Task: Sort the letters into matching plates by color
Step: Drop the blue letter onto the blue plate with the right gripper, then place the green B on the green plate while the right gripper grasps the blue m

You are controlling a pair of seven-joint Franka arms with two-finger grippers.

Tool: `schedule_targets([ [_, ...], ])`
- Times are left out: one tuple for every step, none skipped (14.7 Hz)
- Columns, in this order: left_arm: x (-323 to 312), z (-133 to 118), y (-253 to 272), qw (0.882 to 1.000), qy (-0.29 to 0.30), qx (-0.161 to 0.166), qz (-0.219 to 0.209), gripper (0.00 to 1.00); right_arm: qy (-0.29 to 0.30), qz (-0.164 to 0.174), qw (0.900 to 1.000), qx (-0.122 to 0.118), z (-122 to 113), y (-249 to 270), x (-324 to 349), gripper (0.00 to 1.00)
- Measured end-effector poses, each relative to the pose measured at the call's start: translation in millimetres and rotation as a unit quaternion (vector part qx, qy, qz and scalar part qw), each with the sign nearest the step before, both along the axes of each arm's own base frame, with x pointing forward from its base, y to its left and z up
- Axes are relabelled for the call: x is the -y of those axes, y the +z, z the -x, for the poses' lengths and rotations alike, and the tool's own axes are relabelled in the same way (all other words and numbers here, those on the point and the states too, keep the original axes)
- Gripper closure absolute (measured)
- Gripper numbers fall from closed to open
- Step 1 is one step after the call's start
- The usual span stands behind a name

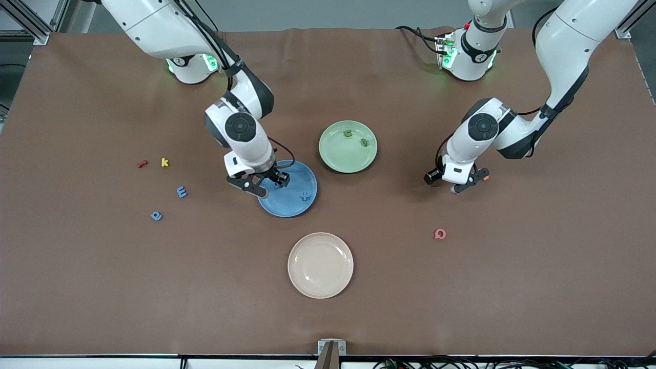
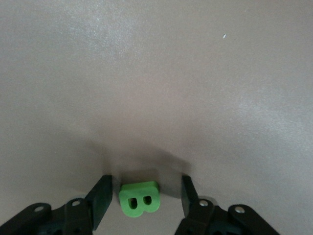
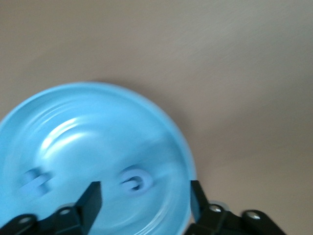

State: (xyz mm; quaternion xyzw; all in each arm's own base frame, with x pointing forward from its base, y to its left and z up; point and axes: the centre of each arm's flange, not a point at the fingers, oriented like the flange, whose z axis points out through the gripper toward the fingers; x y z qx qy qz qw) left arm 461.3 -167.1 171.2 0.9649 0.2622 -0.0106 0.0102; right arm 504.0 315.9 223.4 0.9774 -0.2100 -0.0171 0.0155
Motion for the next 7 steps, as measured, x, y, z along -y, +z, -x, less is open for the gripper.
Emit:
schedule_targets([
  [0.0, 0.0, 0.0, 1.0, 0.0, 0.0, 0.0, 0.36, 0.015, 0.007, 1.0, -0.009, -9.3, 1.0, 18.1, 0.05],
  [0.0, 0.0, 0.0, 1.0, 0.0, 0.0, 0.0, 0.36, 0.032, 0.01, 0.999, -0.014, -19.4, 3.0, 39.8, 0.0],
  [0.4, -0.3, 0.5, 1.0, 0.001, 0.001, 0.0, 0.38, 0.051, 0.011, 0.998, -0.019, -28.4, 3.9, 65.1, 0.0],
  [1.3, -0.6, 1.3, 1.0, 0.0, 0.002, 0.001, 0.44, 0.069, 0.011, 0.997, -0.023, -35.5, 4.5, 92.3, 0.0],
  [1.4, -0.6, 1.4, 1.0, 0.0, 0.002, 0.001, 0.45, 0.086, 0.011, 0.996, -0.027, -39.6, 4.5, 118.3, 0.0],
  [2.1, -1.2, 2.2, 1.0, 0.0, 0.004, 0.002, 0.52, 0.103, 0.011, 0.994, -0.031, -42.0, 5.3, 142.7, 0.0],
  [3.2, -1.9, 3.5, 1.0, -0.001, 0.006, 0.003, 0.61, 0.121, 0.009, 0.992, -0.034, -43.6, 6.0, 167.1, 0.0],
])
